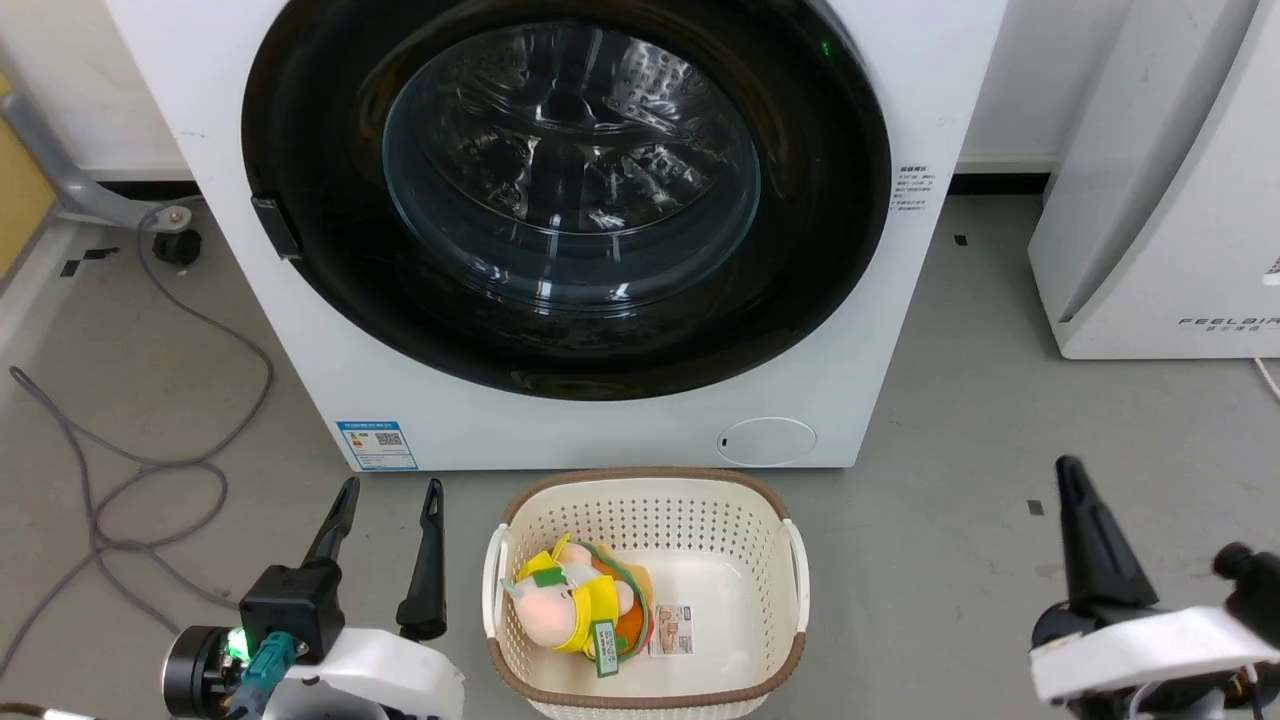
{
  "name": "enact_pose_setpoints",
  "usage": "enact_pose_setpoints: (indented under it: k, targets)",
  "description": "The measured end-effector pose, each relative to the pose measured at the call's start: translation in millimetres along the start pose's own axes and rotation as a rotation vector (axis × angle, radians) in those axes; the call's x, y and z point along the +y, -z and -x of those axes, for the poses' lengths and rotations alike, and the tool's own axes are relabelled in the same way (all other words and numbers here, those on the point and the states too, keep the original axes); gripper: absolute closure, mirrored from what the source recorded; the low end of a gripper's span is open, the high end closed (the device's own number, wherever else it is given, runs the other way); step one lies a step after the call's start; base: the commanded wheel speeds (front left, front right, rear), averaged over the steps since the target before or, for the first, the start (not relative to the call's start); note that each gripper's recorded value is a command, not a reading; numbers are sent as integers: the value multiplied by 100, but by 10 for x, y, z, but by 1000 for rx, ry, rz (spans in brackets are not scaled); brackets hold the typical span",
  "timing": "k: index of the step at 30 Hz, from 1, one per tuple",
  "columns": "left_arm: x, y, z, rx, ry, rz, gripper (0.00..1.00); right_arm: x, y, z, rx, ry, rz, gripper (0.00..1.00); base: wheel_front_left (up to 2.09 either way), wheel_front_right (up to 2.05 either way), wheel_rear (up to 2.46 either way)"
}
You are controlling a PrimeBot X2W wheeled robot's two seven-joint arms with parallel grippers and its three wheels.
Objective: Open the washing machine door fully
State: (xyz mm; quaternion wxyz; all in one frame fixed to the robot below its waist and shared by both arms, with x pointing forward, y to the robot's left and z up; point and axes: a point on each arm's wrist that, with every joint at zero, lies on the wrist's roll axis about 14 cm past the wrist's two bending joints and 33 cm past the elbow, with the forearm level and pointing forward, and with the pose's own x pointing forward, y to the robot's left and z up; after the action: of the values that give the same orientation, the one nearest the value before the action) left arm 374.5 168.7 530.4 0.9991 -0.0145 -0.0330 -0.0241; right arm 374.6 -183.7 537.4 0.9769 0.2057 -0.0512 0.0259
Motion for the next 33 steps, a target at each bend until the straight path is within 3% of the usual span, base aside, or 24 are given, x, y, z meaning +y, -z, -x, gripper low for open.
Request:
enact_pose_setpoints:
  k: [6,20,27,33]
  targets:
    - [-11,-29,-41,-17,3,10,0,-80,-171,-139,-73,27,-174,100,0,0,0]
    - [-46,-117,-259,-68,26,32,0,-380,-549,-699,-239,102,-434,100,0,0,0]
    - [-58,-179,-381,-99,37,44,0,-456,-724,-1078,-296,114,-516,100,0,0,0]
    - [-57,-216,-475,-125,44,48,0,-393,-909,-1505,-303,72,-518,100,0,0,0]
